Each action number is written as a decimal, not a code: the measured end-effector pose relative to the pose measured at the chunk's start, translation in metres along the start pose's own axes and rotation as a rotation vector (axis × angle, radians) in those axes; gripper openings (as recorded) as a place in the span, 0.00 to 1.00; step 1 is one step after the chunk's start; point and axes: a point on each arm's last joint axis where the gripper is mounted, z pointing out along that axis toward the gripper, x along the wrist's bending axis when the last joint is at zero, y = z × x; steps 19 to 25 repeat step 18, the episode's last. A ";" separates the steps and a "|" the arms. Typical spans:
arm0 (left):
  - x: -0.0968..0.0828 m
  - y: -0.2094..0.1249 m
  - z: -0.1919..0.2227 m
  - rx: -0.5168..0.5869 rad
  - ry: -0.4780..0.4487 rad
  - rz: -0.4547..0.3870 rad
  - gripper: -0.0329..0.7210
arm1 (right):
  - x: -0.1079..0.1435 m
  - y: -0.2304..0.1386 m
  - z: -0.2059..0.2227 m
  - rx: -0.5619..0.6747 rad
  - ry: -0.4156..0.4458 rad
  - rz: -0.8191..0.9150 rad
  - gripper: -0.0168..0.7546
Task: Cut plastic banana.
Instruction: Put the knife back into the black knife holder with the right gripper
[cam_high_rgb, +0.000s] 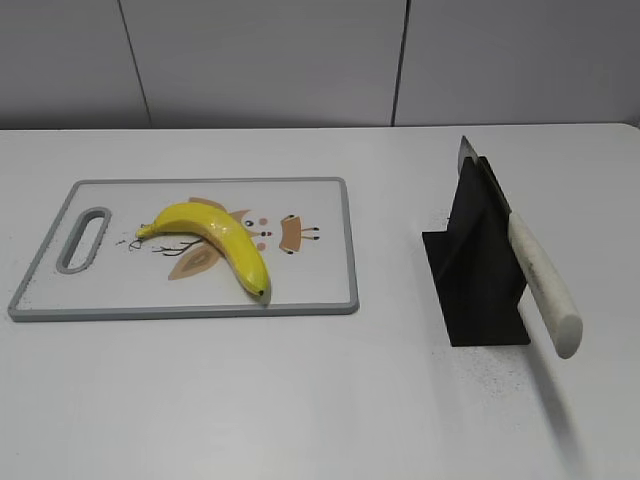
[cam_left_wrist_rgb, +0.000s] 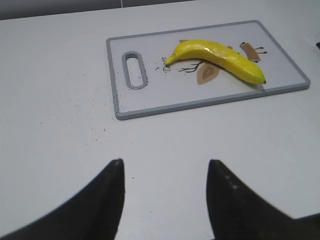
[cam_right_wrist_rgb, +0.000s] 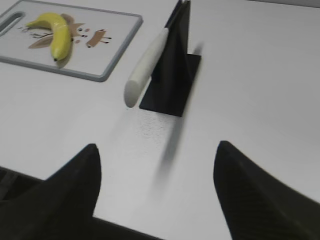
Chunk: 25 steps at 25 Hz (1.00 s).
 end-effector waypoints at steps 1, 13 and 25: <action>0.000 0.000 0.000 0.000 0.000 0.000 0.73 | 0.000 0.000 0.000 -0.003 -0.033 0.016 0.71; 0.000 0.000 0.000 0.000 0.000 0.000 0.73 | 0.001 0.001 0.002 -0.021 -0.206 0.099 0.71; 0.000 0.000 0.000 0.000 0.000 0.000 0.73 | 0.001 0.001 0.001 -0.022 -0.206 0.100 0.70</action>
